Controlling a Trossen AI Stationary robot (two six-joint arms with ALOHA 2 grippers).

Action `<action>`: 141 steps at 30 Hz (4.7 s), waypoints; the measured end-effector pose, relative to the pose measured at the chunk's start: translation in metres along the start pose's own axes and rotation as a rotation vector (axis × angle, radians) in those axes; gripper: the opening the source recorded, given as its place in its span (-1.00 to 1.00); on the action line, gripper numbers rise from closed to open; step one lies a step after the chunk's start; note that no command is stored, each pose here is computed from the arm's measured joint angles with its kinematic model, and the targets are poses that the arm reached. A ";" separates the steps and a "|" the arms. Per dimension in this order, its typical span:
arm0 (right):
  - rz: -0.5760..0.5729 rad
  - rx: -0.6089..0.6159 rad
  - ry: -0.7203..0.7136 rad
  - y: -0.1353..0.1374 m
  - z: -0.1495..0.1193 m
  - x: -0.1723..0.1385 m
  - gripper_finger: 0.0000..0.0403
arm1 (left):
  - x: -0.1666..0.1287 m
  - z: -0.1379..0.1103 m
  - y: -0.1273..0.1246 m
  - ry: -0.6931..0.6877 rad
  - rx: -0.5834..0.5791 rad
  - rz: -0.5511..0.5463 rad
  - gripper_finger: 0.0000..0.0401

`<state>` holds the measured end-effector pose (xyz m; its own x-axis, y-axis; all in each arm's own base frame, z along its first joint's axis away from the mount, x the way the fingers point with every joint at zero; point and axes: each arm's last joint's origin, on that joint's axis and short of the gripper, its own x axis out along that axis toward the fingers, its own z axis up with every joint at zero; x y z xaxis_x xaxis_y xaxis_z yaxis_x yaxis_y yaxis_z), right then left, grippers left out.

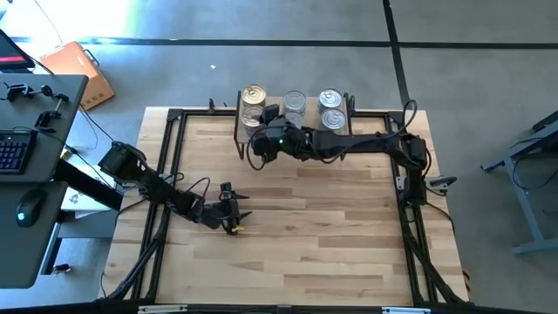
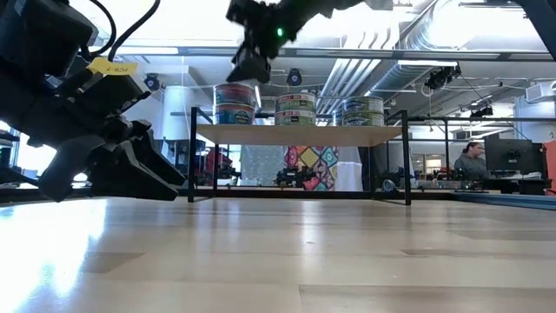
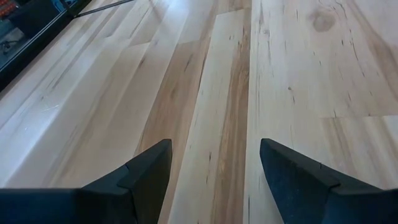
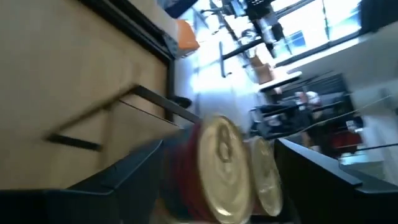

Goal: Stack canned seafood by type on shelf
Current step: Return to Home Position

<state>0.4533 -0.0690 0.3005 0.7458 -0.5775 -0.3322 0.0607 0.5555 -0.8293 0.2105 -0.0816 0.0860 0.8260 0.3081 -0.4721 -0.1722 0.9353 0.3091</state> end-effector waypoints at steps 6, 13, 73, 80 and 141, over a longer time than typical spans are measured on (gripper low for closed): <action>0.170 0.007 0.039 0.020 0.023 -0.038 0.39 | 0.000 0.000 0.000 0.000 -0.009 0.000 0.19; 0.448 0.177 0.274 0.037 0.008 -0.100 0.14 | 0.000 0.001 0.000 -0.005 -0.040 -0.001 0.19; 0.600 0.998 -0.662 0.144 -0.236 -0.274 -0.72 | -0.107 0.039 0.122 -0.455 -0.323 -0.143 0.19; 0.615 1.002 -0.628 0.146 -0.237 -0.273 -0.72 | -0.116 0.018 0.124 -0.508 -0.359 -0.145 -0.02; 0.421 0.908 -0.637 0.128 -0.254 -0.261 -0.72 | -0.103 -0.008 0.110 -0.501 -0.143 -0.263 -1.00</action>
<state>0.0977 0.0011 0.1673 0.9999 0.0114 -0.0063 -0.0115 0.9999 -0.0010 0.1021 -0.0093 0.1621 0.9979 -0.0252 -0.0594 0.0313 0.9942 0.1033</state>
